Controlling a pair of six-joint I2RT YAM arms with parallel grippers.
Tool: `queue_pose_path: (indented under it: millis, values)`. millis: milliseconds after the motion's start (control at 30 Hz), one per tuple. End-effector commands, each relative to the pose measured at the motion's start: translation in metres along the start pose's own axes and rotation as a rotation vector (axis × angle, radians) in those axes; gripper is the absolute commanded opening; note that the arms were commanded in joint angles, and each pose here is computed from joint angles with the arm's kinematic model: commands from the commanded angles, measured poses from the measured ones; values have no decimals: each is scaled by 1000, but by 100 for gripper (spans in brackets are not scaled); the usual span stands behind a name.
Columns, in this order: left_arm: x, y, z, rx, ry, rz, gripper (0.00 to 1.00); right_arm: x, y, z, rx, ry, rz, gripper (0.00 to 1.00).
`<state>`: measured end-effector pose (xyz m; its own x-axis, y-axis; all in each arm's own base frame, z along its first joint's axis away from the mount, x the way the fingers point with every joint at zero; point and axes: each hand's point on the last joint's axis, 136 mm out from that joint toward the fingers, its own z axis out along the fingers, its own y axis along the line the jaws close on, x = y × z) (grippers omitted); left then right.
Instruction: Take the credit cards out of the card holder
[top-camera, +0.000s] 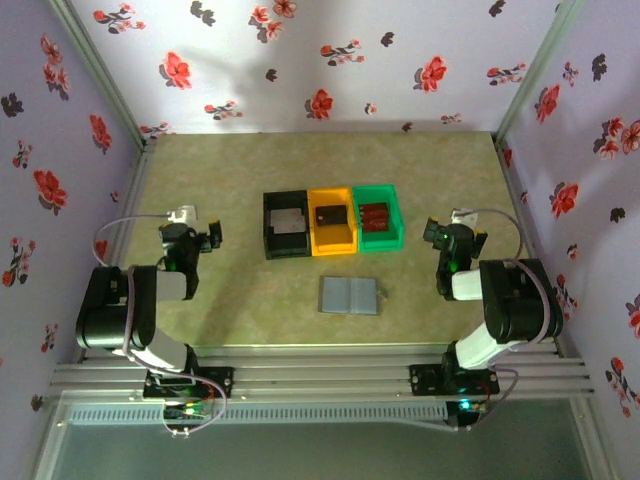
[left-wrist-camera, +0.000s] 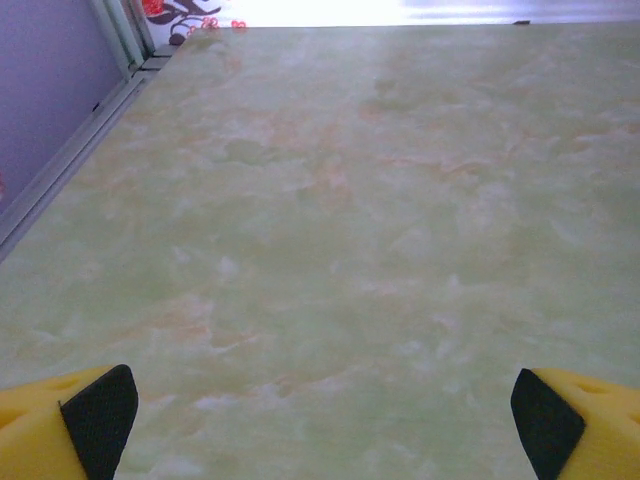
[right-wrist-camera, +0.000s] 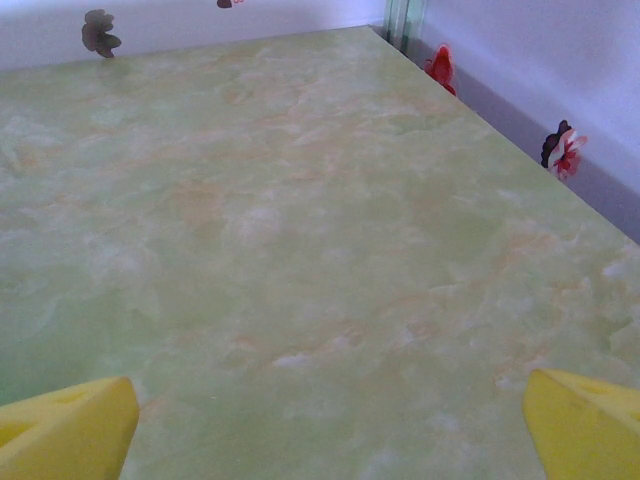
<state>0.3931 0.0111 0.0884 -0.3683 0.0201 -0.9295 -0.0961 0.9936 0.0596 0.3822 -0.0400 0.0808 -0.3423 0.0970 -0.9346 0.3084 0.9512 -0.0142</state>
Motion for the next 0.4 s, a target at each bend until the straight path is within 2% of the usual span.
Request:
queue_pose_path:
  millis: [0,367]
  values:
    - [-9,3,0,-23,-39,31,100,-11,-1,1,3,-25,31,99]
    - [-7,4,2,12,-20,8,100,-11,-1,1,3,-28,33,99]
